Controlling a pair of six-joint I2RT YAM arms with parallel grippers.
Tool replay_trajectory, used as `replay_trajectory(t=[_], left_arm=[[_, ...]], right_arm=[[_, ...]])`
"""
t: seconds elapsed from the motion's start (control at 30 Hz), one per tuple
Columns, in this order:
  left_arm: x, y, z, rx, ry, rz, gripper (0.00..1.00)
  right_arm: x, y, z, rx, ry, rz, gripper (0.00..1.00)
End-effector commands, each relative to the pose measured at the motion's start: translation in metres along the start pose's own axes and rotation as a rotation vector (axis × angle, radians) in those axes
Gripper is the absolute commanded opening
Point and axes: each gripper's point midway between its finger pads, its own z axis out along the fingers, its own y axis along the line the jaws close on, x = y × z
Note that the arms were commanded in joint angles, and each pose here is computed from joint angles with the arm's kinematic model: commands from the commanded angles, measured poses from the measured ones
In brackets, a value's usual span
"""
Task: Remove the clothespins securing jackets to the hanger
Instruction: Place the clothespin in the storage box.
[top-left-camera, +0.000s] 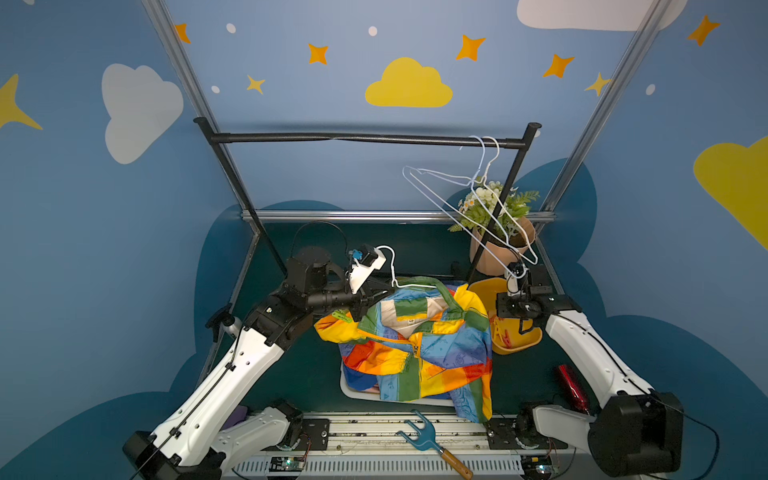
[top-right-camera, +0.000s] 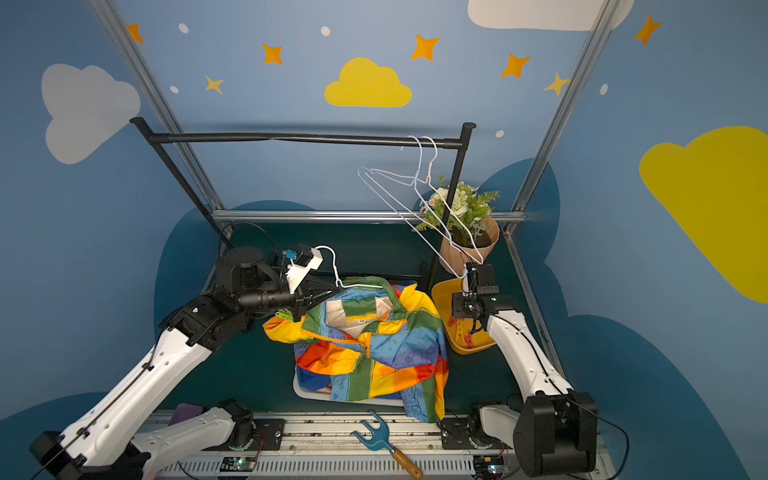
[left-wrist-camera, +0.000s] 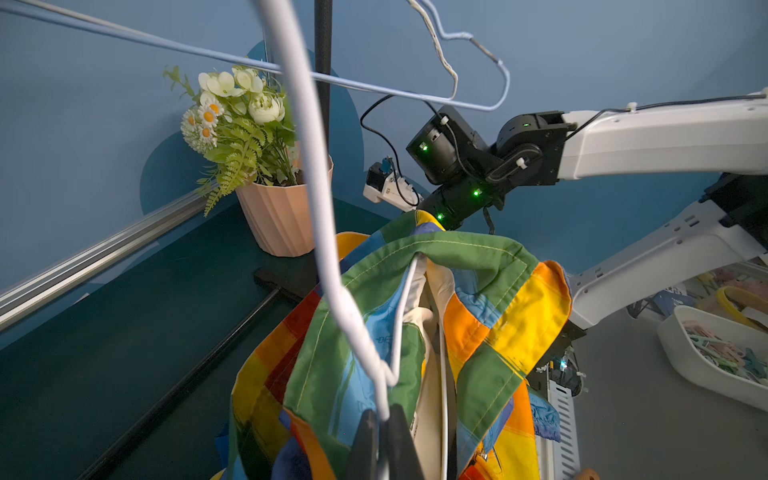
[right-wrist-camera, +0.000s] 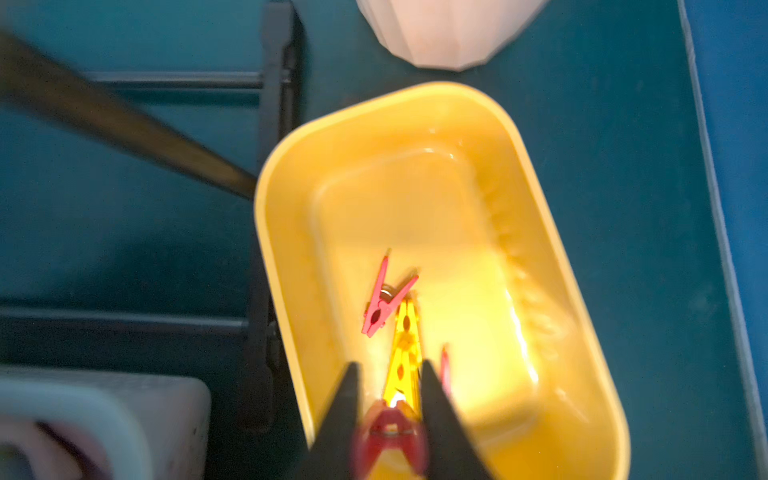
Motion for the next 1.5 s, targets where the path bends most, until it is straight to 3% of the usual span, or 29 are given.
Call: replay_trajectory(t=[0.0,0.17,0.3,0.5,0.8,0.93,1.07,1.33,1.47], left_arm=[[-0.010,-0.005,-0.003,0.013,-0.034,0.028,0.04],[-0.011,-0.004,-0.002,-0.003,-0.035,0.027,0.04],[-0.014,-0.001,0.000,-0.014,-0.037,0.022,0.04],[-0.014,-0.013,0.002,0.025,-0.027,0.038,0.04],[-0.001,-0.018,0.001,0.027,0.024,0.066,0.04],[-0.003,-0.023,0.003,0.055,0.017,0.072,0.04],[-0.004,-0.029,0.007,0.071,0.024,0.085,0.04],[-0.005,-0.049,0.011,0.099,0.023,0.145,0.05],[-0.003,-0.053,0.014,0.108,0.032,0.155,0.05]], right_arm=[[-0.007,-0.002,-0.007,0.009,-0.029,0.019,0.62],[-0.026,0.010,-0.046,-0.061,-0.167,-0.011,0.73],[-0.038,0.026,-0.082,-0.142,-0.253,-0.042,0.72],[-0.041,0.095,-0.162,-0.414,-0.472,-0.245,0.71],[-0.016,0.137,-0.253,-0.745,-0.612,-0.510,0.71],[-0.017,0.160,-0.292,-0.942,-0.645,-0.561,0.70],[-0.014,0.183,-0.302,-1.093,-0.596,-0.590,0.68],[-0.002,0.217,-0.301,-1.170,-0.540,-0.676,0.68],[0.004,0.231,-0.294,-1.145,-0.498,-0.732,0.68]])
